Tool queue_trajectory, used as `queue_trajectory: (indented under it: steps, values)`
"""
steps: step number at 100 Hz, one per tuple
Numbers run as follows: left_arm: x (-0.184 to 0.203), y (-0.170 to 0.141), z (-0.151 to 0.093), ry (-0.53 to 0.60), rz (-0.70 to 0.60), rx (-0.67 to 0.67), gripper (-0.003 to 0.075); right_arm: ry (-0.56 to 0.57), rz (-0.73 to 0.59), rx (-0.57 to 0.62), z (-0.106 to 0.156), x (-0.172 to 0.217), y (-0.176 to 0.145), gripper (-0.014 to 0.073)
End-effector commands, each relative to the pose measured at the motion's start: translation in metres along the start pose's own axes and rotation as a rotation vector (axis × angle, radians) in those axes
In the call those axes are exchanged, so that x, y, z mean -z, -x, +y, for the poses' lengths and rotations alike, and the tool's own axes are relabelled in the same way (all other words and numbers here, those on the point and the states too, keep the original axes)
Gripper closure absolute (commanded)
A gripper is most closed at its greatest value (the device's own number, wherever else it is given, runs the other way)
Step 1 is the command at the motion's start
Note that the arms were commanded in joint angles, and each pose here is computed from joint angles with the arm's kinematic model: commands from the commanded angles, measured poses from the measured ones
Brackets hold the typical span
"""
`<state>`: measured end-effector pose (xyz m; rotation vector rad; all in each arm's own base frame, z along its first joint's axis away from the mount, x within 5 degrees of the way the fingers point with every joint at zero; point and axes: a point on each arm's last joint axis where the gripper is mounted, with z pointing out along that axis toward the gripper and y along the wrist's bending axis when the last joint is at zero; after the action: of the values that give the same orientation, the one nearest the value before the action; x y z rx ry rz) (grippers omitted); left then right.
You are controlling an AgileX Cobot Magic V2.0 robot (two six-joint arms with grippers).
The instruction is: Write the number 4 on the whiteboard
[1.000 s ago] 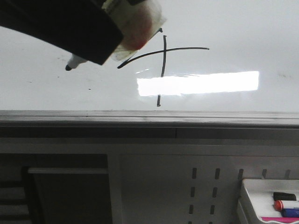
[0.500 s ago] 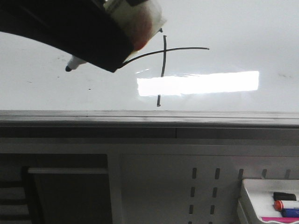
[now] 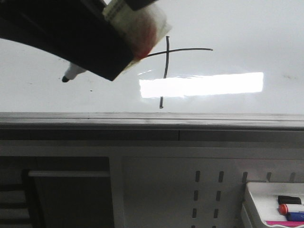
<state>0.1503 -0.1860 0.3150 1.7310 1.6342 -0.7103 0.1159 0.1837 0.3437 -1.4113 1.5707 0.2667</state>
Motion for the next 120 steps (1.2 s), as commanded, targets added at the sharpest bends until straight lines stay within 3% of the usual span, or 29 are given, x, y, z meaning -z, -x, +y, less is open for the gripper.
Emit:
queue_trajectory:
  steps: [1,6,11,24,40,62,83,120]
  values:
    - [0.011,0.015,0.007,0.090,-0.093,0.059,0.0741,-0.041,-0.104,0.014,-0.007,0.008,0.016,0.0209]
    - [0.010,0.015,0.007,0.089,-0.092,0.061,0.0741,-0.049,-0.112,0.021,-0.007,0.010,0.017,0.0096]
    - [0.010,0.014,0.007,0.086,-0.090,0.067,0.0741,-0.057,-0.131,0.022,-0.008,0.013,0.018,0.0039]
    - [0.004,0.006,0.007,0.100,-0.076,0.102,0.0741,-0.087,-0.196,0.014,-0.011,0.030,0.022,0.0046]
    - [-0.008,-0.014,0.013,0.224,-0.117,0.272,0.0741,-0.132,-0.206,-0.060,-0.020,0.047,0.017,0.0200]
    - [-0.009,-0.041,0.037,0.586,-0.258,0.625,0.0741,-0.195,-0.111,-0.147,-0.032,0.059,0.001,0.0667]
    - [-0.009,-0.051,0.057,0.774,-0.254,0.722,0.0741,-0.207,-0.124,-0.149,-0.034,0.059,0.002,0.0659]
    - [-0.023,-0.046,0.096,0.899,-0.266,0.868,0.0741,-0.206,-0.140,-0.195,-0.034,0.058,0.003,0.0659]
